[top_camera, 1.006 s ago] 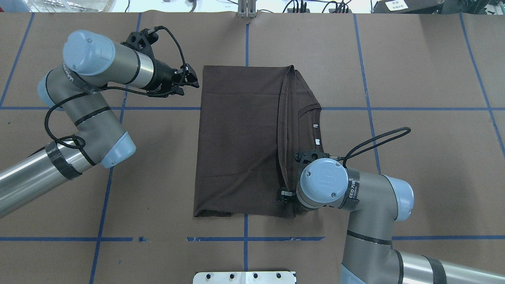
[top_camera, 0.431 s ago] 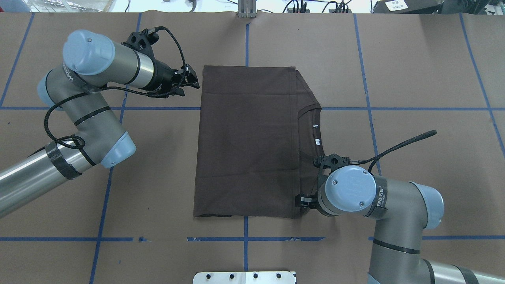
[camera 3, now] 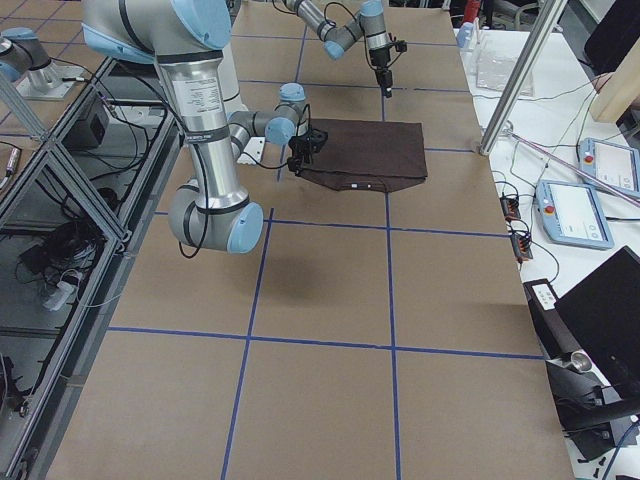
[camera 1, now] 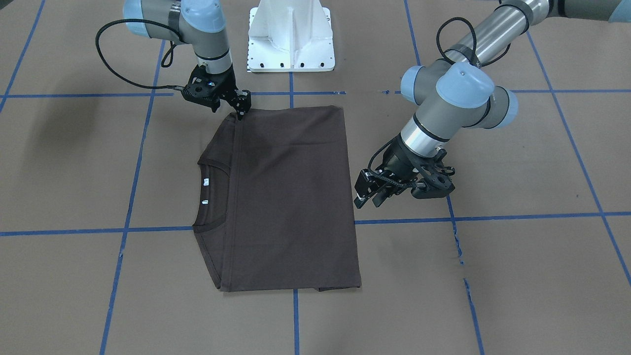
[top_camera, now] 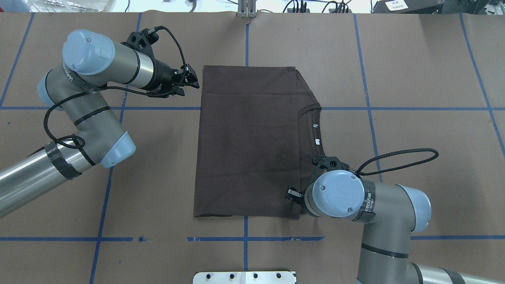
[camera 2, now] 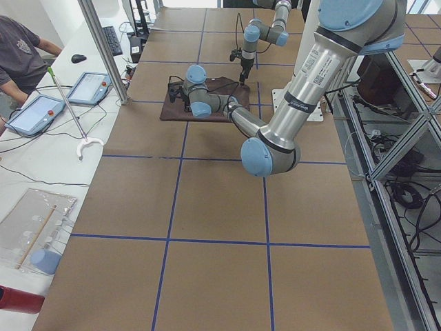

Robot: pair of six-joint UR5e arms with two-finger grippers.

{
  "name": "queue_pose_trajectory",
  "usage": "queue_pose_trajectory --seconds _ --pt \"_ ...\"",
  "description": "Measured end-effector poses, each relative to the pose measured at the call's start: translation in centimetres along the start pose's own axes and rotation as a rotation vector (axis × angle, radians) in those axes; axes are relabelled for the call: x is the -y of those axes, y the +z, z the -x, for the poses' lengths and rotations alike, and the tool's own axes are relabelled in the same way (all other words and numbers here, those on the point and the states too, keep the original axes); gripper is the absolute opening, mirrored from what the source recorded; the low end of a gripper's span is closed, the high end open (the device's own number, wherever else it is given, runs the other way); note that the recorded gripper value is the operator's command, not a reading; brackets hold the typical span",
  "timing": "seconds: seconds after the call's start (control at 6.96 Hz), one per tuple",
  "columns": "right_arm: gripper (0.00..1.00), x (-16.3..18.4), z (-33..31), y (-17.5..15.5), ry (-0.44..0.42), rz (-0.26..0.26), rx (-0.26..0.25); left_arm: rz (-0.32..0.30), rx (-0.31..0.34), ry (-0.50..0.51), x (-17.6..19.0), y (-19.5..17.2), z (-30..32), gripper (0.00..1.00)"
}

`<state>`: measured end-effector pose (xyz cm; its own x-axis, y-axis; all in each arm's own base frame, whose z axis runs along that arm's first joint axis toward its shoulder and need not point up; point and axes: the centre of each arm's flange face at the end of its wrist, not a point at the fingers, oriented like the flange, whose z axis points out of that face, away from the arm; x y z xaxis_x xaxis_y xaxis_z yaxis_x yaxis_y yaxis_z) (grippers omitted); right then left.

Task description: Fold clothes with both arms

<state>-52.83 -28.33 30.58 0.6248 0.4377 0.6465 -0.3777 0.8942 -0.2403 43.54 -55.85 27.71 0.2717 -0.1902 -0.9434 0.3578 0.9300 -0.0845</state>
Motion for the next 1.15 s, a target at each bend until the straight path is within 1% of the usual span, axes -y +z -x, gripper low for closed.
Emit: queue_pose_trajectory --seconds 0.29,0.43,0.58,1.15 --pt "0.63 -1.1 0.7 1.3 0.169 0.006 0.043 -0.001 0.001 0.000 0.0 0.0 0.0 0.58" --pt "0.38 -1.3 0.8 1.7 0.205 0.011 0.056 -0.001 0.001 -0.001 0.0 0.0 0.0 0.57" --pt "0.00 -1.4 0.9 1.8 0.219 0.013 0.061 -0.001 0.002 -0.001 0.0 -0.1 0.0 0.58" --pt "0.00 -1.3 0.9 0.9 0.213 0.030 0.078 -0.001 0.006 -0.005 -0.1 -0.4 -0.3 0.58"
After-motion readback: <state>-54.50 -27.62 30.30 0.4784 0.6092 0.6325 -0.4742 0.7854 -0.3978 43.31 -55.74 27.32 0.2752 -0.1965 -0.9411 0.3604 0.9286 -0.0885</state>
